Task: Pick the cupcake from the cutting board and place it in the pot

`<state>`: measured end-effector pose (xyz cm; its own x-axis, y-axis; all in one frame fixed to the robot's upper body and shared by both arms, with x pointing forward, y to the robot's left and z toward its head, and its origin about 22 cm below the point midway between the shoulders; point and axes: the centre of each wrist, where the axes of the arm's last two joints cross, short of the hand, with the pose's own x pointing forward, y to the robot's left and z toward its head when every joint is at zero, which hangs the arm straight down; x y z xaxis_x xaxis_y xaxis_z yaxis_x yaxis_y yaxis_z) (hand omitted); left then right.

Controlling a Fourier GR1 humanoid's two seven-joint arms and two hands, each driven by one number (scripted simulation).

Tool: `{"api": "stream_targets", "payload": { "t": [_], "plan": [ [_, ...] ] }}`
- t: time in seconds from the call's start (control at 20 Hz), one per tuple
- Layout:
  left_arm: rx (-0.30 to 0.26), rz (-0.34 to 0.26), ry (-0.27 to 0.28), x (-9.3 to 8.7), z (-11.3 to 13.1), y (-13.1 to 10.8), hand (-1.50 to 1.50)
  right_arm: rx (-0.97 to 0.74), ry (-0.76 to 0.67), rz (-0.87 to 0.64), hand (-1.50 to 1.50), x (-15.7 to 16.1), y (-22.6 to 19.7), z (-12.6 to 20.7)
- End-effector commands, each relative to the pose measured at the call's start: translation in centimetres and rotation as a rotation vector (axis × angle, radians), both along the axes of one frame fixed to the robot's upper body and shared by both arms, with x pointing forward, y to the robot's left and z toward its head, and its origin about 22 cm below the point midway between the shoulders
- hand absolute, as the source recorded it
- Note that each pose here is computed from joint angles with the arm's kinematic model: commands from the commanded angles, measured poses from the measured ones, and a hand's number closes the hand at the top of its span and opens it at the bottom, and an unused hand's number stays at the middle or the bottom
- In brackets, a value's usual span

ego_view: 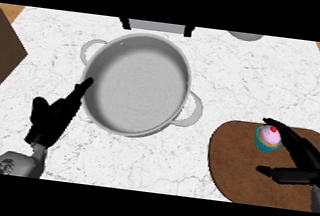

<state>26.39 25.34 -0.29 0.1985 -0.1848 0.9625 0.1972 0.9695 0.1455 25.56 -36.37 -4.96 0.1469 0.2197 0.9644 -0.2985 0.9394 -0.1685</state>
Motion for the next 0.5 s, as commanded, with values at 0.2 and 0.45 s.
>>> {"api": "stream_targets", "payload": {
  "t": [0.2, 0.45],
  "plan": [
    [-0.022, -0.043, 0.077, -0.3, -2.4, -1.5, 0.00, 0.014, -0.028, 0.062, 1.50, -0.3, 1.6, -4.3],
    [-0.018, -0.023, 0.065, -1.2, -2.2, -1.9, 0.00, 0.134, -0.065, 0.016, 1.50, -0.3, 1.8, -4.2]
  ]
}}
